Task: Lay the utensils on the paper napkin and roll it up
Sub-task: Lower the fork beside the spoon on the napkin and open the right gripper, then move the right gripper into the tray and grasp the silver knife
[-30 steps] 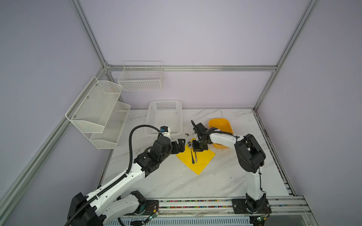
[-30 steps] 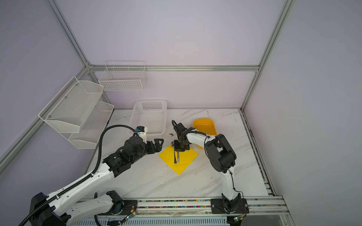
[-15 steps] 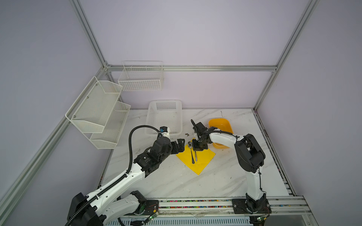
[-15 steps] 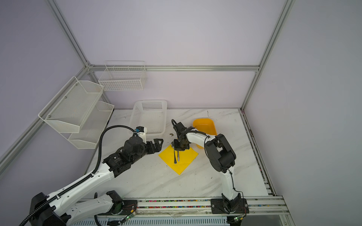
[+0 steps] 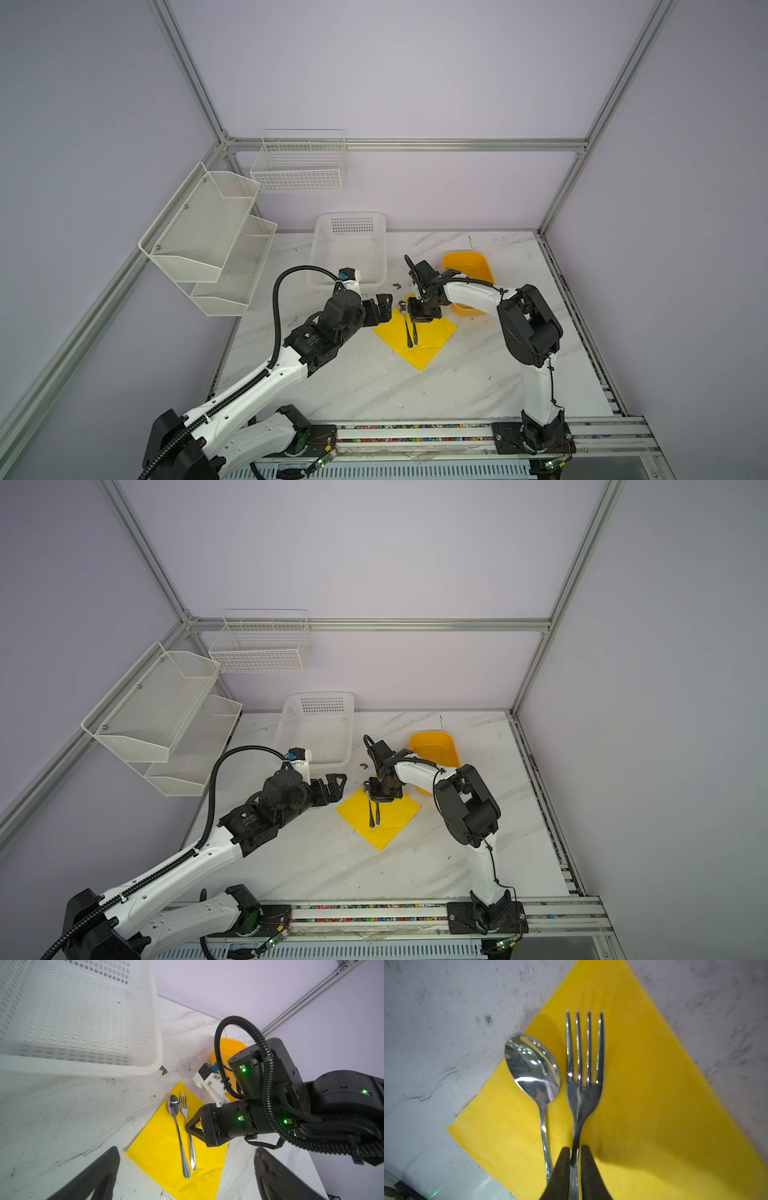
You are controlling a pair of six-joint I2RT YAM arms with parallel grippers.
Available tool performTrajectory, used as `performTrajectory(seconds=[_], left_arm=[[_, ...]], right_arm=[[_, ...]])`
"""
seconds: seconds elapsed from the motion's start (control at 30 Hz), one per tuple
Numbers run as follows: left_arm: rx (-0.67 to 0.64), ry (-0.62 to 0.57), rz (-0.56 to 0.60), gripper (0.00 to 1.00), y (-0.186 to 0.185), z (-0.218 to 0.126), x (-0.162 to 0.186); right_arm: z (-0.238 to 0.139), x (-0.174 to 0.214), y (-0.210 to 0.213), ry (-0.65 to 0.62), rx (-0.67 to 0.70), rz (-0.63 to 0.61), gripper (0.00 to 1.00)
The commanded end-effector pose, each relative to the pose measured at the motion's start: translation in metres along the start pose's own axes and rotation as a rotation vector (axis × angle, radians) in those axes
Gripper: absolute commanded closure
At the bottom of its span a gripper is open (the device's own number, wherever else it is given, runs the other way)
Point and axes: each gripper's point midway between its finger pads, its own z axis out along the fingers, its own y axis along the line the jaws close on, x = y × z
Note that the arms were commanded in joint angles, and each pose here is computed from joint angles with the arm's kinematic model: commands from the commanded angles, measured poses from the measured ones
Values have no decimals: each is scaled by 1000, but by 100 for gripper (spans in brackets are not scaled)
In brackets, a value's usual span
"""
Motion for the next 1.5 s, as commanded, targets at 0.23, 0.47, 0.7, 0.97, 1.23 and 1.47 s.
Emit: performTrajectory(seconds=[0.23, 0.47, 0.7, 0.97, 1.23, 1.47], left_arm=[[4, -14, -9, 0, 5, 1, 2], [23, 1, -6, 1, 1, 4, 5], [40, 20, -1, 0, -4, 8, 7], [108, 84, 28, 0, -19, 15, 16], [178, 165, 46, 0, -43, 31, 21], [256, 255, 68, 0, -69, 52, 28]], right_arm=[[-2, 8, -1, 27, 24, -16, 85], [-7, 11, 1, 33, 15, -43, 86], [-16, 9, 10, 11, -27, -52, 79], [-82, -34, 6, -241, 68, -45, 75], [-153, -72, -79, -424, 135, 116, 73], [-136, -82, -137, -356, 161, 168, 73]])
